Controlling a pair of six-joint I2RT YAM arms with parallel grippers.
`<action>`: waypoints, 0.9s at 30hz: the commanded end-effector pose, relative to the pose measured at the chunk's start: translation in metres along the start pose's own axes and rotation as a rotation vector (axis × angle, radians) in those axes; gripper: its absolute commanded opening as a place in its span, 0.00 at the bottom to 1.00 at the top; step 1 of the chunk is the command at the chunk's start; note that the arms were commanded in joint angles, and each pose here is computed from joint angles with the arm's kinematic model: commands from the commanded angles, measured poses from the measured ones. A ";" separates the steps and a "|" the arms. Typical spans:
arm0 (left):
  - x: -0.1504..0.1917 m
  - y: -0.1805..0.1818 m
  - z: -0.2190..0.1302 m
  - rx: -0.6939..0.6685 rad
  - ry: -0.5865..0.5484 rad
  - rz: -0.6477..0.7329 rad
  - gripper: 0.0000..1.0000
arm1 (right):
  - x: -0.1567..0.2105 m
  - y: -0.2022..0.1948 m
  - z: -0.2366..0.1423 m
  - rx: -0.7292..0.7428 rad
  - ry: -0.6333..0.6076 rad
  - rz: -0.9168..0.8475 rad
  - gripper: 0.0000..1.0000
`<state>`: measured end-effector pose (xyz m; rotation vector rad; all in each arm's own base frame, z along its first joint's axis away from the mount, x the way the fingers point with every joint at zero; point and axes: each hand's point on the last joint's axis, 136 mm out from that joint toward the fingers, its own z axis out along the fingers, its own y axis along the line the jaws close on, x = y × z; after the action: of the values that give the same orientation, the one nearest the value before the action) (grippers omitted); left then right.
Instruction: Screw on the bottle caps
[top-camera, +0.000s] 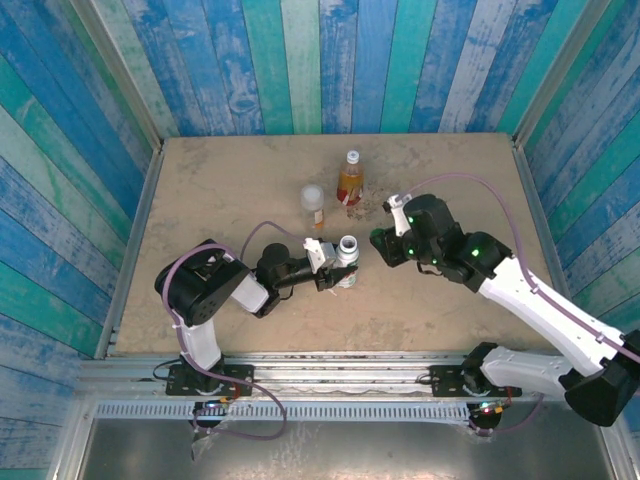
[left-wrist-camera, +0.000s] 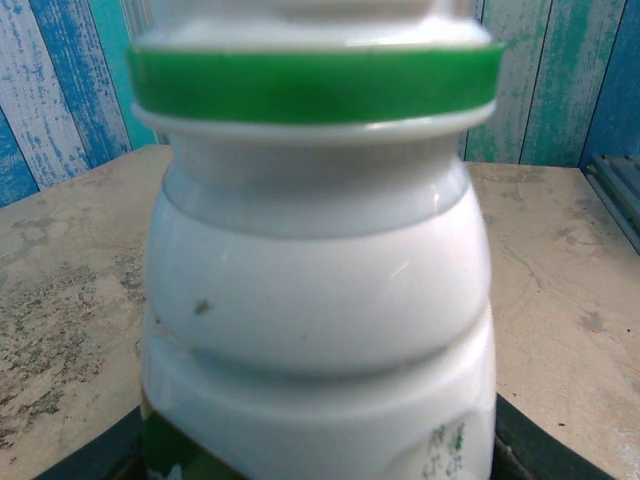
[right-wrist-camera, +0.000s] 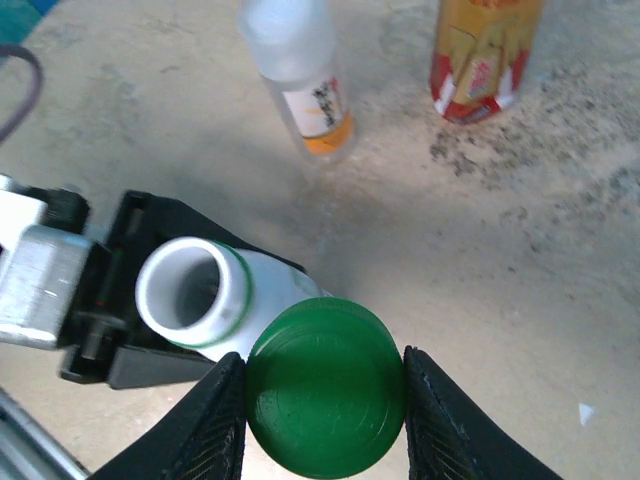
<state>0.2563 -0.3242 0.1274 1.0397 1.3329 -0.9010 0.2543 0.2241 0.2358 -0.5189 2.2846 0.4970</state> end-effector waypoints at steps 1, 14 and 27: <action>0.015 -0.004 0.000 0.019 0.068 -0.021 0.56 | -0.006 0.016 0.003 -0.083 0.028 -0.051 0.39; 0.015 -0.004 -0.001 0.016 0.073 -0.013 0.56 | -0.007 0.036 0.027 -0.170 0.136 -0.129 0.38; 0.016 -0.005 0.000 0.020 0.078 -0.013 0.56 | 0.002 0.043 0.039 -0.181 0.203 -0.179 0.38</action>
<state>0.2573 -0.3257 0.1268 1.0512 1.3327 -0.8963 0.2578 0.2757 0.2173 -0.8351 2.3600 0.5950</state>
